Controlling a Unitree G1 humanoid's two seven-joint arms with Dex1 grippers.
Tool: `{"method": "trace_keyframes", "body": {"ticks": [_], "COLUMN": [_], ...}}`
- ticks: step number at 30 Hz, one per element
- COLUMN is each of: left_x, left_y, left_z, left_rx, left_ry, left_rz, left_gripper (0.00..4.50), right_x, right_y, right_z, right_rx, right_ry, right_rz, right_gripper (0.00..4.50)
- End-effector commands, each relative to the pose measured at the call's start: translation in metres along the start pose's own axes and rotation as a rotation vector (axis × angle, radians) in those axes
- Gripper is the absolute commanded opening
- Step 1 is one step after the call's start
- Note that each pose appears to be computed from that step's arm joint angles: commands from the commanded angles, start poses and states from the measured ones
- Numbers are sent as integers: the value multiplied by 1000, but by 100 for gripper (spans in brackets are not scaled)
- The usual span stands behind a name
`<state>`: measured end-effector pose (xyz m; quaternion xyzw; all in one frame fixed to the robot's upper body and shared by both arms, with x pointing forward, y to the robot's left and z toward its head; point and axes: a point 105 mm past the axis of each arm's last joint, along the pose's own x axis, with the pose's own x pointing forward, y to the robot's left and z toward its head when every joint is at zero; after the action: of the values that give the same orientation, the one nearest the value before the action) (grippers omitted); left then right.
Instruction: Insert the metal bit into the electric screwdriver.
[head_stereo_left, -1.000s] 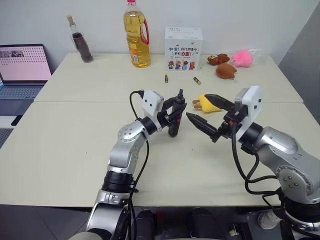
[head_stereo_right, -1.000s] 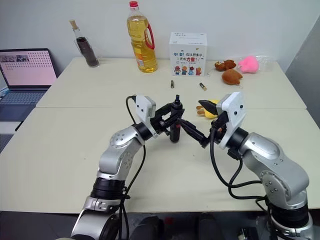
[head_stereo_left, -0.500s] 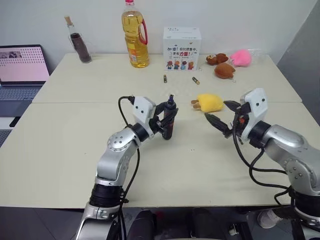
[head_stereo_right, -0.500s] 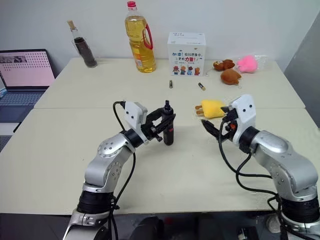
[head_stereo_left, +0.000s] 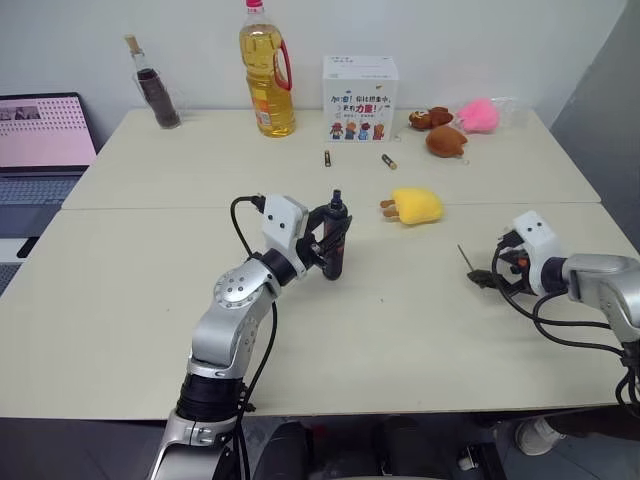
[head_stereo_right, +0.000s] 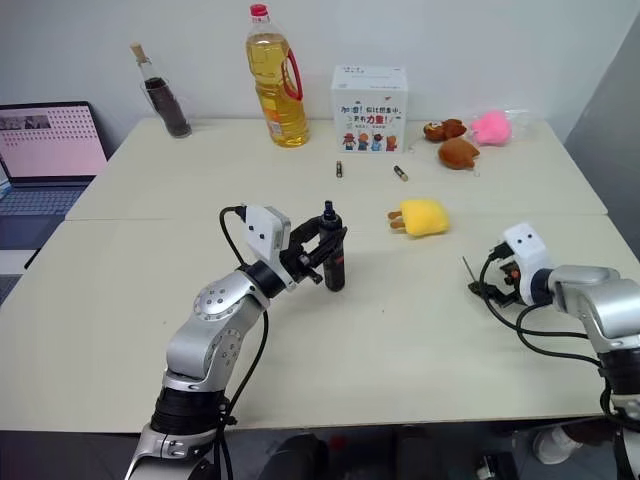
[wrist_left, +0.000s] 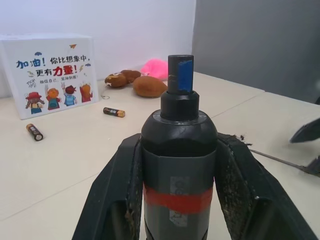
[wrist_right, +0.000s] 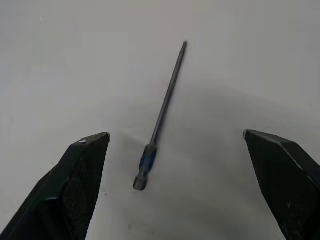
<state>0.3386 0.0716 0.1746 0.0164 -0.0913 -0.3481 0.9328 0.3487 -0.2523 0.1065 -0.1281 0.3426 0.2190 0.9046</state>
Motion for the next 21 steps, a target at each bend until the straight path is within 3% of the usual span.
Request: {"method": "trace_keyframes", "body": {"ticks": [1,13,21], "left_x": [-2,-4,-8], "left_y": [-3,-7,-8], "left_z": [-4,-5,-8], "left_rx": [11,12,33], "left_ry": [21,24,37], "left_rz": [5,19,22], "left_gripper": [163,163,163], "right_x": [6,31,34], "right_y": [-14,4,26], "right_z": [5,17,14], "right_rx": [24,12,-75], "right_ry": [46,181,234], "right_rz": [-18,74,151], "right_gripper": [450,450,307]}}
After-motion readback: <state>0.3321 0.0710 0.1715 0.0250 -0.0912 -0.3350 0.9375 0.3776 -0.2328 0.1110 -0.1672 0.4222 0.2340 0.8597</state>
